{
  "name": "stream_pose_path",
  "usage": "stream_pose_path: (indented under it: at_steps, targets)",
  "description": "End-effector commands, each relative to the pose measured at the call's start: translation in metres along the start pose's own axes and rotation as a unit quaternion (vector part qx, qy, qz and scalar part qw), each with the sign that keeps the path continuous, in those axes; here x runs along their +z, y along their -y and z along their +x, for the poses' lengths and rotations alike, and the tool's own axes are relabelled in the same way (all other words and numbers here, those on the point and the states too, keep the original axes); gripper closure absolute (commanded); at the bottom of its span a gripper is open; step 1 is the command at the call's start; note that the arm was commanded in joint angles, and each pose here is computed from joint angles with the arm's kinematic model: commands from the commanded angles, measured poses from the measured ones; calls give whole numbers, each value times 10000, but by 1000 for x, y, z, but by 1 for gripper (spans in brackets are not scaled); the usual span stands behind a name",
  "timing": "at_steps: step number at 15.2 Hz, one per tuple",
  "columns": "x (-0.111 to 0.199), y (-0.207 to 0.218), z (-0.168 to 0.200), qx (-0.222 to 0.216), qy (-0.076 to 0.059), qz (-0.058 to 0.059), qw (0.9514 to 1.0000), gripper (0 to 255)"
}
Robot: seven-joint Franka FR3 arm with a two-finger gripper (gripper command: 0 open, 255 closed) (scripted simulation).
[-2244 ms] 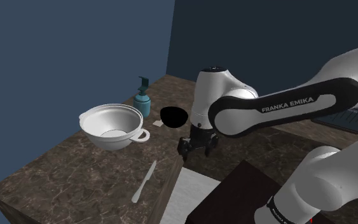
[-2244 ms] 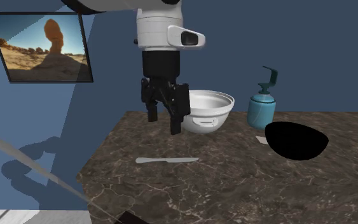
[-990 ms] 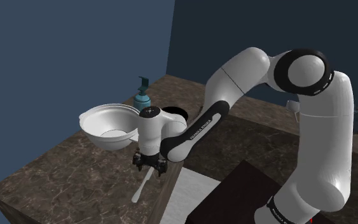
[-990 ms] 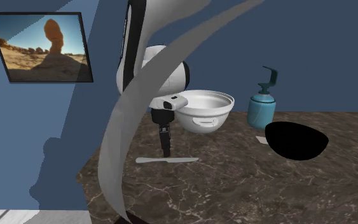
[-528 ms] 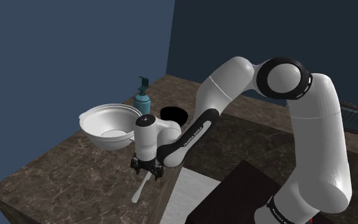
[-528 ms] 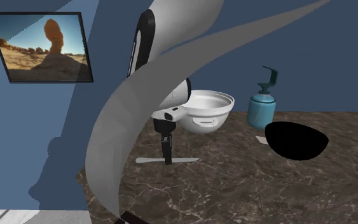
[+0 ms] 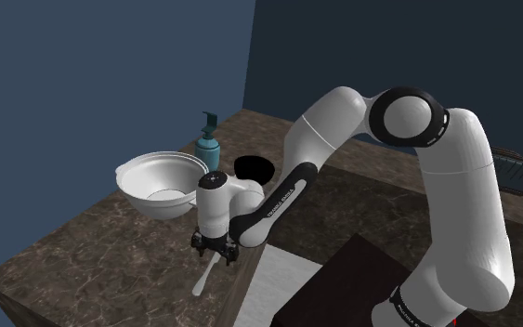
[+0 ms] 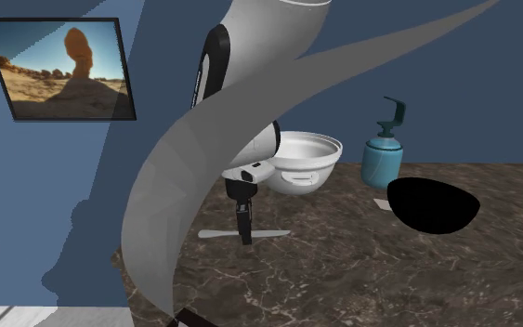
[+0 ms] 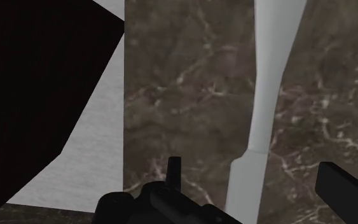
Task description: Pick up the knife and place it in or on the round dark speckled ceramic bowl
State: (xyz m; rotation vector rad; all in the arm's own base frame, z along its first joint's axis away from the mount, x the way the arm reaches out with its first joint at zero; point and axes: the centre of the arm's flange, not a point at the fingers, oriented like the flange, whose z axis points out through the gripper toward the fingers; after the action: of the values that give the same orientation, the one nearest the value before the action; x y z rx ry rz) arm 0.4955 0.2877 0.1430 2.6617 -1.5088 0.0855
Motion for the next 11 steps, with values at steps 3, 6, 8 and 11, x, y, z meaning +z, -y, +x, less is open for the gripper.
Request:
stream_pose_path:
  at_steps: [3, 6, 8, 11]
  targets:
    - [0, 0, 0, 0, 0, 0, 10000, 255]
    - [6, -4, -2, -1, -2, 1, 10000, 255]
    - [4, -4, 0, -2, -1, 1, 10000, 255]
    - [0, 0, 0, 0, 0, 0, 10000, 255]
